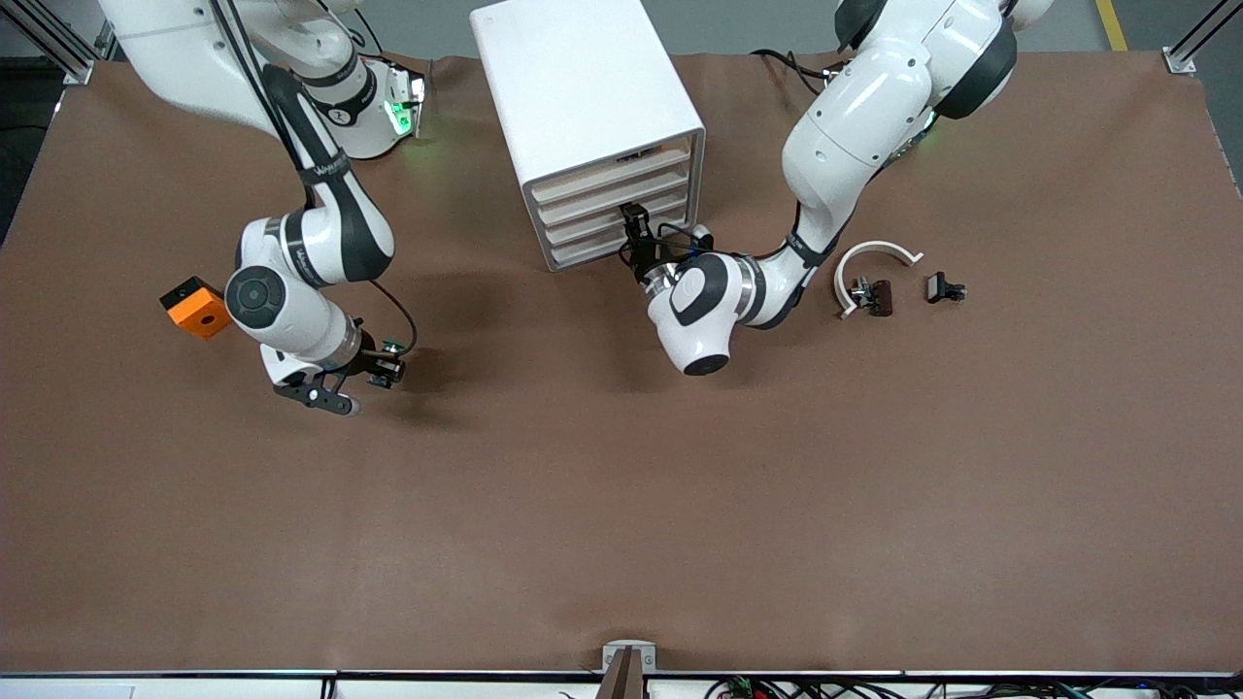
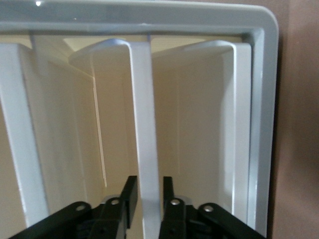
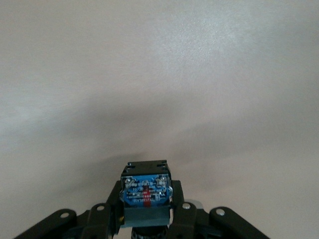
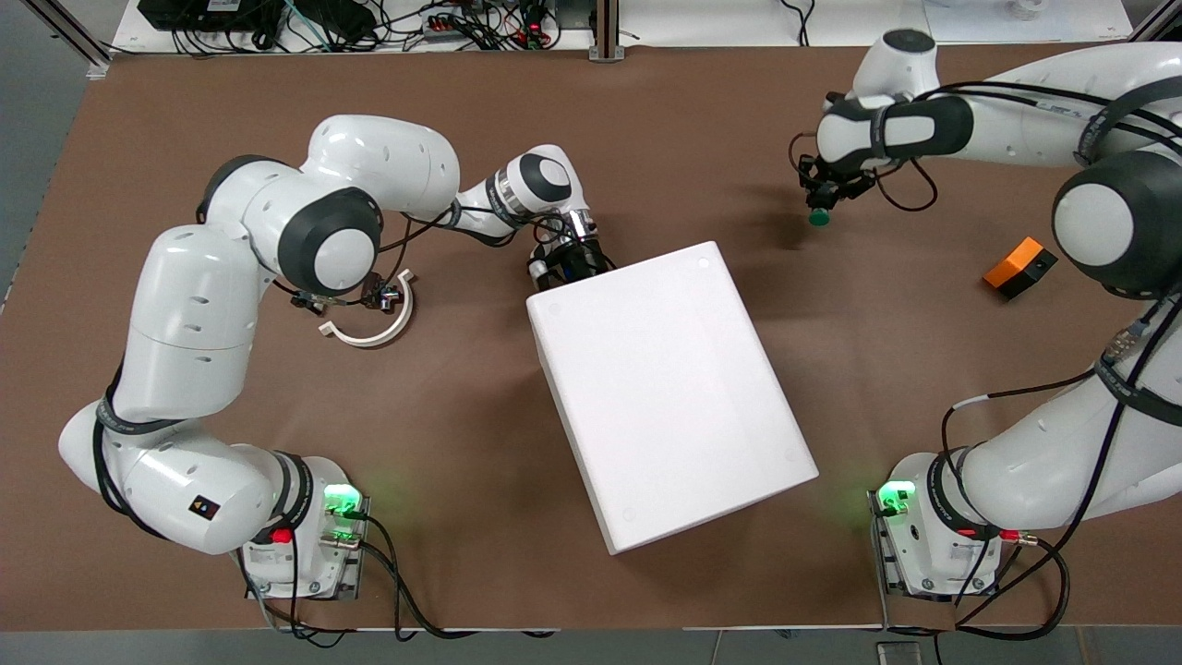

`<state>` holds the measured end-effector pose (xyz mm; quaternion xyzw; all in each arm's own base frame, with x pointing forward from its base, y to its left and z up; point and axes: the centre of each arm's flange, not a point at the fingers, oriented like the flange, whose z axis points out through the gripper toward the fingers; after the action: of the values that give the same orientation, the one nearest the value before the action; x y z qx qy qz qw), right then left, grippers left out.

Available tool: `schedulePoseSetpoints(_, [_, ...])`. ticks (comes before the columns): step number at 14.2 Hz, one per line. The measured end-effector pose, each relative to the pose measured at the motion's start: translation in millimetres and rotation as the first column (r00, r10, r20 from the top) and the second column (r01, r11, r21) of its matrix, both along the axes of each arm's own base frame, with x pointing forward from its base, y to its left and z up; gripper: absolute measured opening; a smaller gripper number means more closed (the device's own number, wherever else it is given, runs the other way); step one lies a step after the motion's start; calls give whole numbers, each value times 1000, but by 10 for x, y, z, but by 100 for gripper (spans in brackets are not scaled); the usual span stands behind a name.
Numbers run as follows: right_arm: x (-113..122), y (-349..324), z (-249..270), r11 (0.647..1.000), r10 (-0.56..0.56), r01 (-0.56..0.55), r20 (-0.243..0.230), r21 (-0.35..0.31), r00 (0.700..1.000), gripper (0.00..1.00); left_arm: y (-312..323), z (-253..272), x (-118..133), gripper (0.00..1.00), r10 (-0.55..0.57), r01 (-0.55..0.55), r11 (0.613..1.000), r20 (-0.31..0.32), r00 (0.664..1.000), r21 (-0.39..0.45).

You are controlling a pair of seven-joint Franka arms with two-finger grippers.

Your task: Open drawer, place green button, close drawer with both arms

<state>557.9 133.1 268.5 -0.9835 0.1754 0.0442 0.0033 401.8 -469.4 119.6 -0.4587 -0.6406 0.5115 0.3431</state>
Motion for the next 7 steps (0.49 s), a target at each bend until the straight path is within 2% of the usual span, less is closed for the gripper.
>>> schedulePoseSetpoints(1, [24, 78, 241, 1000, -24, 24, -11, -2, 1000, 41, 2, -14, -7, 12, 1, -1, 1000, -6, 1000, 1])
schedulePoseSetpoints(2, [41, 147, 474, 999, -48, 48, -20, -5, 999, 41, 6, -8, -5, 10, 4, -4, 1000, -15, 1000, 4])
schedulePoseSetpoints(7, [94, 396, 1228, 982, -190, 188, -75, -36, 979, 41, 88, -18, 92, 10, 20, -20, 1000, -12, 1000, 16])
